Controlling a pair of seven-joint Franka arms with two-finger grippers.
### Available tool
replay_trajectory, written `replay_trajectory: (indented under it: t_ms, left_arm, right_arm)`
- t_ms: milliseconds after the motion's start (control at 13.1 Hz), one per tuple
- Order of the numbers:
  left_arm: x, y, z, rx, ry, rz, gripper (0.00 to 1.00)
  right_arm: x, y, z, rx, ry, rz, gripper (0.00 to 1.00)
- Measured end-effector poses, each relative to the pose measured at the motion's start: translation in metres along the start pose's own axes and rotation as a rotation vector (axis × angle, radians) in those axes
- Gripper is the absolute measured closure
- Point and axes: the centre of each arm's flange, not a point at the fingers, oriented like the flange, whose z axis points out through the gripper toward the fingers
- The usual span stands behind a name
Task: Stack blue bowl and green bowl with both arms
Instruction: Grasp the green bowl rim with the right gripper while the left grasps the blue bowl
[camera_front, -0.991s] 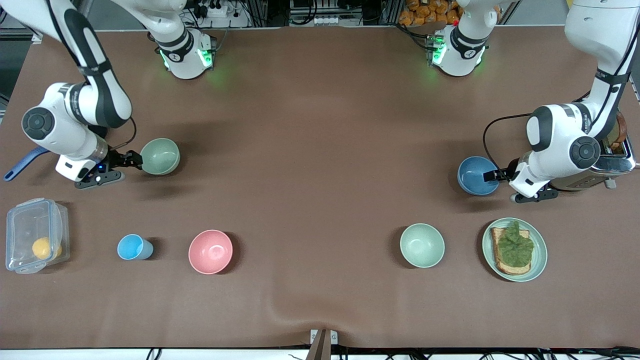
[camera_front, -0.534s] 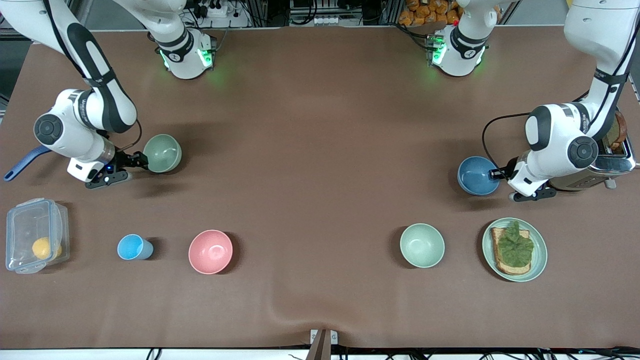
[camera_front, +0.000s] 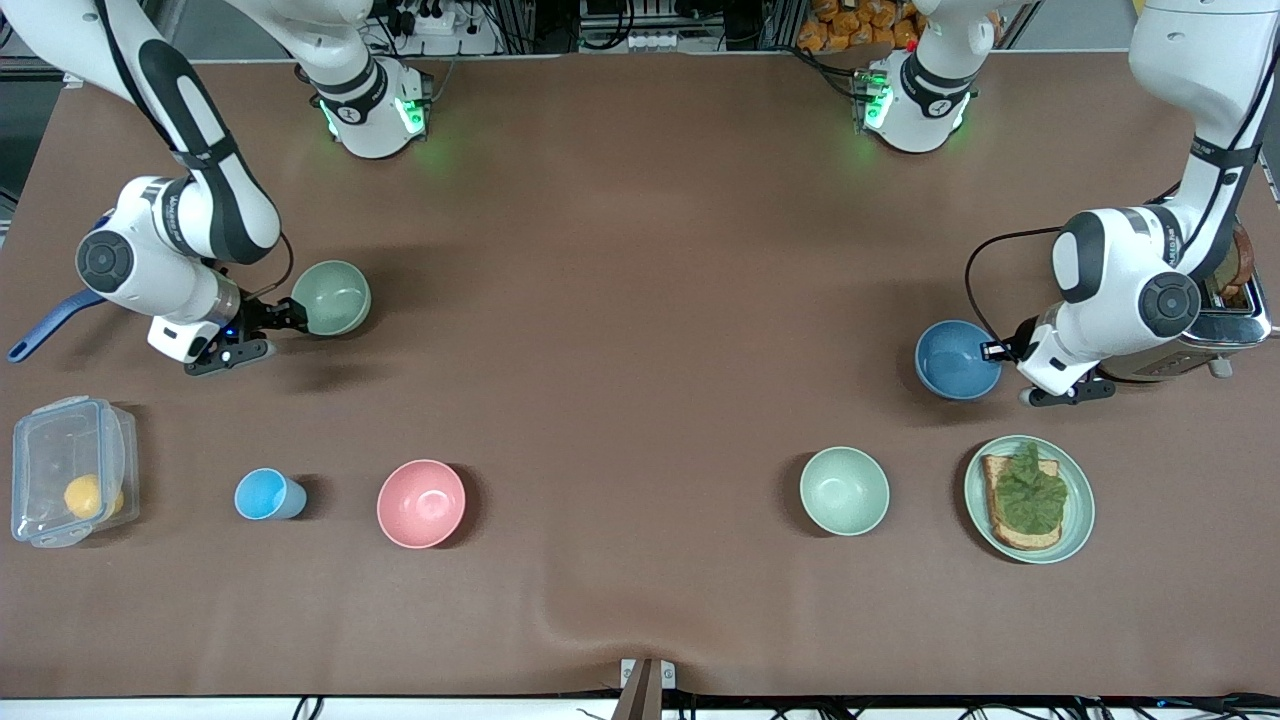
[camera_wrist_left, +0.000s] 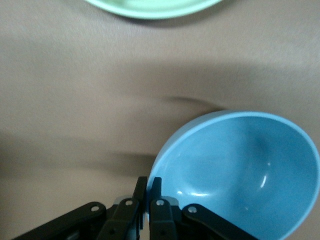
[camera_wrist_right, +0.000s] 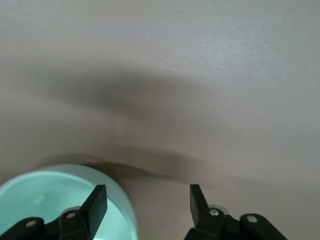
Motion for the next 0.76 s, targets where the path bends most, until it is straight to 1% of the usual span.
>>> replay_trajectory:
  t_ms: [152, 305, 457, 686, 762]
  left_arm:
    - [0.011, 0.0, -0.016, 0.0, 0.018, -0.001, 0.94]
    - [0.023, 0.002, -0.039, 0.0, 0.028, 0.001, 0.95]
    - [0.035, 0.008, -0.064, -0.003, 0.036, 0.009, 0.95]
    - [0.047, 0.028, -0.101, -0.013, 0.05, 0.026, 0.95]
    - [0.05, 0.035, -0.113, -0.015, 0.05, 0.021, 0.95]
  right_arm:
    - [-0.001, -0.005, -0.002, 0.019, -0.019, 0.004, 0.24]
    - [-0.003, -0.007, -0.004, 0.026, -0.027, 0.007, 0.24]
    - [-0.004, -0.007, -0.002, 0.029, -0.033, 0.008, 0.27]
    - [-0.007, -0.008, 0.001, 0.033, -0.04, 0.008, 0.37]
    - [-0.007, -0.009, 0.002, 0.034, -0.042, 0.008, 0.48]
